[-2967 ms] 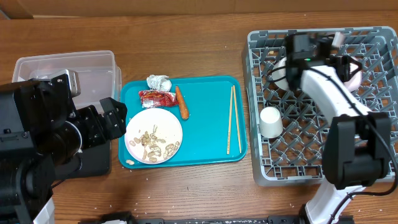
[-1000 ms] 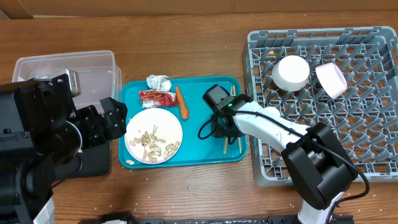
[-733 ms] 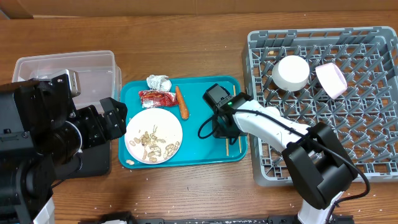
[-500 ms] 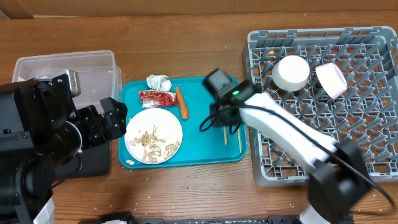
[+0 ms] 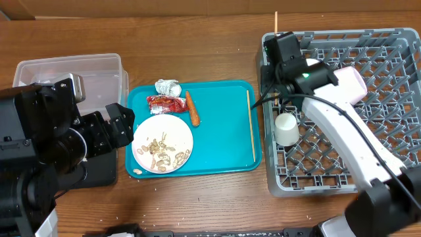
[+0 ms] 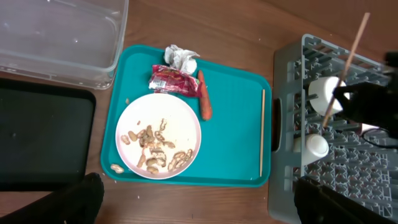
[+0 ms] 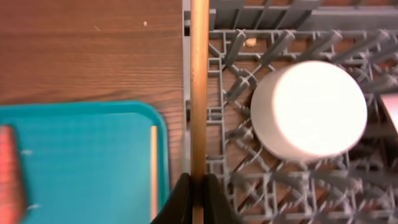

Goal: Sort waste into correct bins and load items into the dishwasher
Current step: 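Lower the right gripper onto the wooden chopsticks and grasp them, then lift the chopsticks and drop them into the dish rack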

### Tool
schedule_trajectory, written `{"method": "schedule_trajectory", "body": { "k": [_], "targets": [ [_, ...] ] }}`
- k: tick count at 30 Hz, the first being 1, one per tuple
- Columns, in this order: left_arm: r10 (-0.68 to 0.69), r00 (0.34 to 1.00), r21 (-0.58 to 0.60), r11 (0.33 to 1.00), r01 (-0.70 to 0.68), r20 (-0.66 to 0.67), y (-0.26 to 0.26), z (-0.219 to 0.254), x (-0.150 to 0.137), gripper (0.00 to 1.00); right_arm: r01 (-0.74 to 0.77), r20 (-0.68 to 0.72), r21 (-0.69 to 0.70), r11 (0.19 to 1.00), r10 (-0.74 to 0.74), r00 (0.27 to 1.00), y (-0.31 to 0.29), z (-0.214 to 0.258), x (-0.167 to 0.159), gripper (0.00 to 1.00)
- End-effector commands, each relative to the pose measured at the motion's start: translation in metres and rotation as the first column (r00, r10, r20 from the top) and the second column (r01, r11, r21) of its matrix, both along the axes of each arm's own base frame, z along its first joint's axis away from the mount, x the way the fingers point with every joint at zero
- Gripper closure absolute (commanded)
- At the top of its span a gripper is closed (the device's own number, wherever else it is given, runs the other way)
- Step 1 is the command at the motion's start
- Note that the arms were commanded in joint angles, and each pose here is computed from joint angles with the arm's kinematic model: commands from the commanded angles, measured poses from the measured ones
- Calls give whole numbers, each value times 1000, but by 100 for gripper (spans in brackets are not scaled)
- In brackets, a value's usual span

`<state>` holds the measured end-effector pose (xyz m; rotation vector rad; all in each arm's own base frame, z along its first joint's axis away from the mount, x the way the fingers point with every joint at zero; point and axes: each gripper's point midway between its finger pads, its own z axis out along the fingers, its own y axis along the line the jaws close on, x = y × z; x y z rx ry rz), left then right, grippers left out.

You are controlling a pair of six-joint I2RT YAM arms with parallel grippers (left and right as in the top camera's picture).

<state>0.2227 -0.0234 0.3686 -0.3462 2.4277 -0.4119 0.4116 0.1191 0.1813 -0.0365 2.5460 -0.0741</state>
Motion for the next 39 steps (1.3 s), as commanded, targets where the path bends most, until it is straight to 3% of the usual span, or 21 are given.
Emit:
{"method": "schedule_trajectory", "body": {
  "k": [1,2,3,4,7,13,15,18,21,25,36,38,39],
  "targets": [
    [-20,1000,-1,1000,20,18,-3,5,0,0,-45,-31,-114,992,42,999,-15,-25,15,96],
    [-20,1000,-1,1000,20,18,-3,5,0,0,-40,-35,-117,992,37,999,-16,-28,16,93],
    [-20,1000,-1,1000,20,18,-3,5,0,0,-35,-47,-119,992,29,998,-19,-33,17,79],
    [-20,1000,-1,1000,20,18,-3,5,0,0,-37,-56,-115,993,31,998,-19,-35,16,71],
    [-20,1000,-1,1000,20,18,-3,5,0,0,-72,-99,-64,995,65,993,-9,-33,4,64],
    [-20,1000,-1,1000,20,18,-3,5,0,0,-196,-129,206,959,225,966,54,0,-41,62],
    [-20,1000,-1,1000,20,18,-3,5,0,0,-190,-154,238,952,230,961,67,2,-55,62],
    [-20,1000,-1,1000,20,18,-3,5,0,0,-225,-210,222,949,272,939,88,-16,-78,61],
    [-20,1000,-1,1000,20,18,-3,5,0,0,-153,-250,144,978,185,950,89,-49,-86,60],
    [-20,1000,-1,1000,20,18,-3,5,0,0,-44,-287,21,999,48,957,74,-108,-88,57],
    [-18,1000,2,1000,18,17,-3,5,0,0,-15,-375,-42,999,-2,927,66,-189,-89,57],
    [-18,1000,1,1000,18,18,-3,5,0,0,-14,-390,-51,999,-7,921,65,-197,-91,59],
    [-18,1000,1,1000,18,18,-3,5,0,0,-17,-405,-44,999,-2,914,66,-200,-93,65]
  ]
}}
